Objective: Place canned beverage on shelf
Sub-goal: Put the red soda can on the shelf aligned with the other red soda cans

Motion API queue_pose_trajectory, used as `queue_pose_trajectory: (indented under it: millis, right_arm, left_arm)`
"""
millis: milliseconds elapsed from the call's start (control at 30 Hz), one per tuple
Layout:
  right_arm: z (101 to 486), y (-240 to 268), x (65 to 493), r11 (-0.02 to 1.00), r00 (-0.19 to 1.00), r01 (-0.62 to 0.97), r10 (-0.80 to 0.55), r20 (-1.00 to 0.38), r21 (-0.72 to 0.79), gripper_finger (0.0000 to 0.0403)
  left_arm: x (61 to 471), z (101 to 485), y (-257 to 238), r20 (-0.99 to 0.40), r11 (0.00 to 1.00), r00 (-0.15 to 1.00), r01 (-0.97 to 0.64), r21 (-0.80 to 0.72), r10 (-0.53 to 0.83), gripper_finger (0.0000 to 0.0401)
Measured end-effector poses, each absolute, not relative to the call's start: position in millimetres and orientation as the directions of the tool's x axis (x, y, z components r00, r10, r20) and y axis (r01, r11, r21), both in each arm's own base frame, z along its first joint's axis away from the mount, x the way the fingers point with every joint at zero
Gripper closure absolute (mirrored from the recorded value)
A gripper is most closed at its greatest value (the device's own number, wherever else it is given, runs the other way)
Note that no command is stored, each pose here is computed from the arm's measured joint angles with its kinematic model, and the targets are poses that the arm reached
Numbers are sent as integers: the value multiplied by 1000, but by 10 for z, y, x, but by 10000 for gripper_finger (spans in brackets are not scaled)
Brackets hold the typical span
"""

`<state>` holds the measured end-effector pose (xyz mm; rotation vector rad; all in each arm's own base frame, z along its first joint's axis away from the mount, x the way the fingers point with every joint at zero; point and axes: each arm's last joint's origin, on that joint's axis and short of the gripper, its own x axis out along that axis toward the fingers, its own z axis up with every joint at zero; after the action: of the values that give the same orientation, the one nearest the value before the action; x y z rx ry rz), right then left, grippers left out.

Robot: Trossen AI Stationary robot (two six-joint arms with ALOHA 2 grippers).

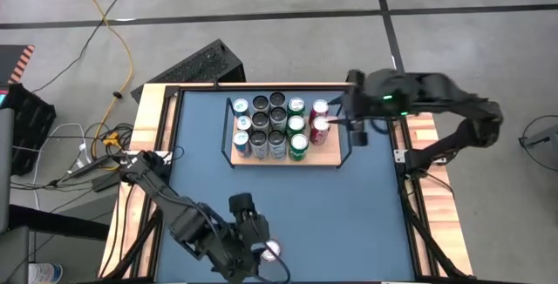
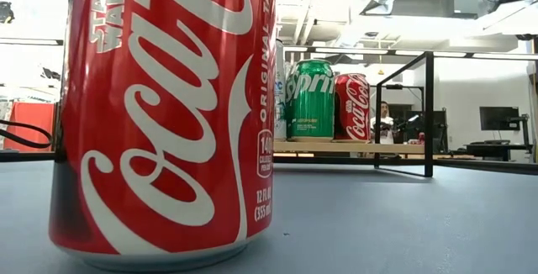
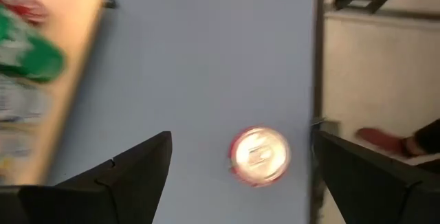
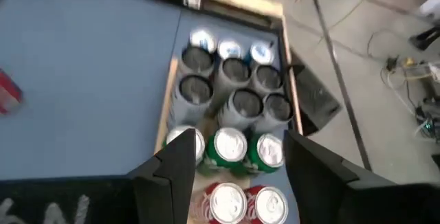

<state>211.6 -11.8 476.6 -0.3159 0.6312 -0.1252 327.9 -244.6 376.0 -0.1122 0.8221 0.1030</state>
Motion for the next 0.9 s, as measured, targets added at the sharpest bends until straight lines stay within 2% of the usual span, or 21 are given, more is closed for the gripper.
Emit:
queue_pose_trajectory:
  millis: [233, 367, 567, 767, 900]
  right_arm:
    - [4974, -108, 1693, 935, 826, 168, -306, -473, -311, 195]
    - [4958, -115, 1597, 934, 804, 189, -325, -499, -303, 195]
    - [4893, -115, 1593, 936, 764, 174, -324, -558, -305, 195]
    - [4841, -116, 1648, 936, 740, 160, -323, -590, -312, 195]
    - [4833, -116, 1651, 937, 735, 157, -323, -597, -313, 195]
  left_arm:
    - [3430, 3322, -2641, -703, 952, 711, -199, -234, -24, 65]
    - [3427, 3137, -2653, -726, 939, 688, -244, -241, -8, 65]
    - [3441, 3054, -2683, -713, 941, 700, -269, -206, 44, 65]
    - [3516, 2781, -2786, -755, 959, 654, -239, -152, 43, 65]
    - [3534, 2685, -2784, -776, 950, 627, -279, -144, 66, 65]
